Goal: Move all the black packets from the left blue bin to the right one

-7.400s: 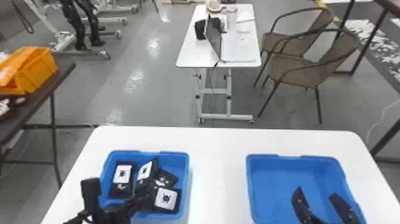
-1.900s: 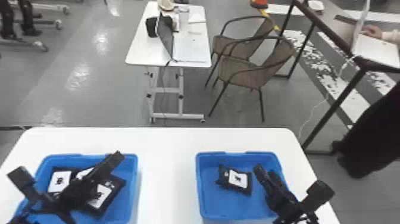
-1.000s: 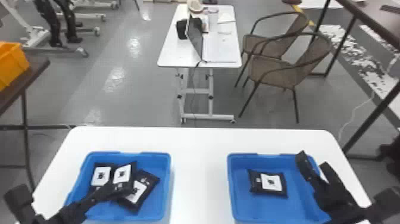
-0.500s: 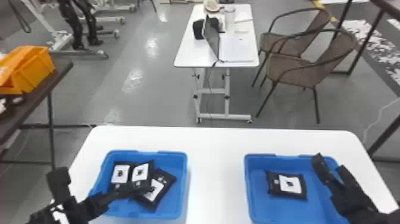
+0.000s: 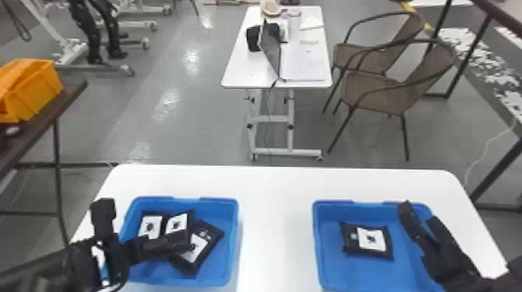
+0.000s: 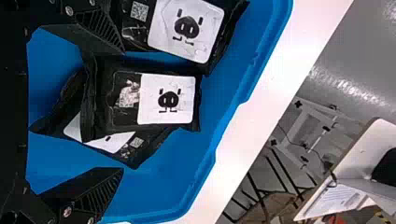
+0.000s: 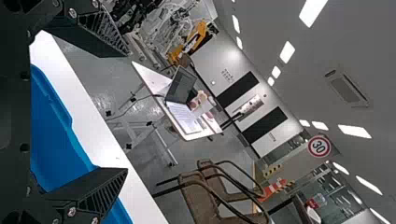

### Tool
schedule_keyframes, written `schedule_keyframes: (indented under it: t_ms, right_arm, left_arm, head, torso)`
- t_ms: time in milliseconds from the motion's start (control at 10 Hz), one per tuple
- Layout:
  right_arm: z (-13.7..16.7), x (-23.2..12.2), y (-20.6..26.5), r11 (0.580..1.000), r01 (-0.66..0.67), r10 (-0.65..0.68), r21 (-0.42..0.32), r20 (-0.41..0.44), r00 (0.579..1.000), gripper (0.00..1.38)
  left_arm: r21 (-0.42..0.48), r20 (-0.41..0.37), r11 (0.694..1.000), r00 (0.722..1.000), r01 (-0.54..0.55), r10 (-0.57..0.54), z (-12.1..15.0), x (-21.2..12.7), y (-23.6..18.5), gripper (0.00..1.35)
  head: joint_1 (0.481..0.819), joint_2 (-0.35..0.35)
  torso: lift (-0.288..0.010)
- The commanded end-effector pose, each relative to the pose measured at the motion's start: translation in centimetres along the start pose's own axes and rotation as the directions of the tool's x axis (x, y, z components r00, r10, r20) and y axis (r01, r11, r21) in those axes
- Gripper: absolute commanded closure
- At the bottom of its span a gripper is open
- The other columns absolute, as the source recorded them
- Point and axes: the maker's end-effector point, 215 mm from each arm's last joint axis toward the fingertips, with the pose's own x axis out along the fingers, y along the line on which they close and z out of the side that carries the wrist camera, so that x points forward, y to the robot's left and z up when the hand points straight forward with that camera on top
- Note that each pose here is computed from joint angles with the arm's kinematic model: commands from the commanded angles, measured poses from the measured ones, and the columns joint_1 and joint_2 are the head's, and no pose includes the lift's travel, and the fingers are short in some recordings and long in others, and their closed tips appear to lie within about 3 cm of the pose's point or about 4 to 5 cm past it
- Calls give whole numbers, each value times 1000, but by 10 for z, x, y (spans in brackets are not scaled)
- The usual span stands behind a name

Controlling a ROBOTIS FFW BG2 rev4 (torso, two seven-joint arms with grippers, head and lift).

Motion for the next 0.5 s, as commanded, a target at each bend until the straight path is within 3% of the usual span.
schedule_keyframes:
  t_ms: [0,100,300,400]
  right_arm:
    - [-3,0,1,1000,-3,3,14,-2,1000,144]
    - [-3,1,1,1000,-4,4,19,0,1000,144]
    - [-4,0,0,1000,-5,5,30,0,1000,144]
    - [-4,0,0,999,-5,5,36,1,1000,144]
  left_arm:
    - [45,-39,999,999,-23,24,4,9,-1,139]
    - [34,-32,999,999,-37,38,7,9,0,167]
    - [4,-89,997,993,-79,79,-3,6,12,479]
    - [16,-114,996,990,-82,84,-7,9,13,525]
  head:
    - [695,62]
    - [695,59]
    - [695,64]
    - [695,66]
  torso:
    - [0]
    - [0]
    - [0]
    - [0]
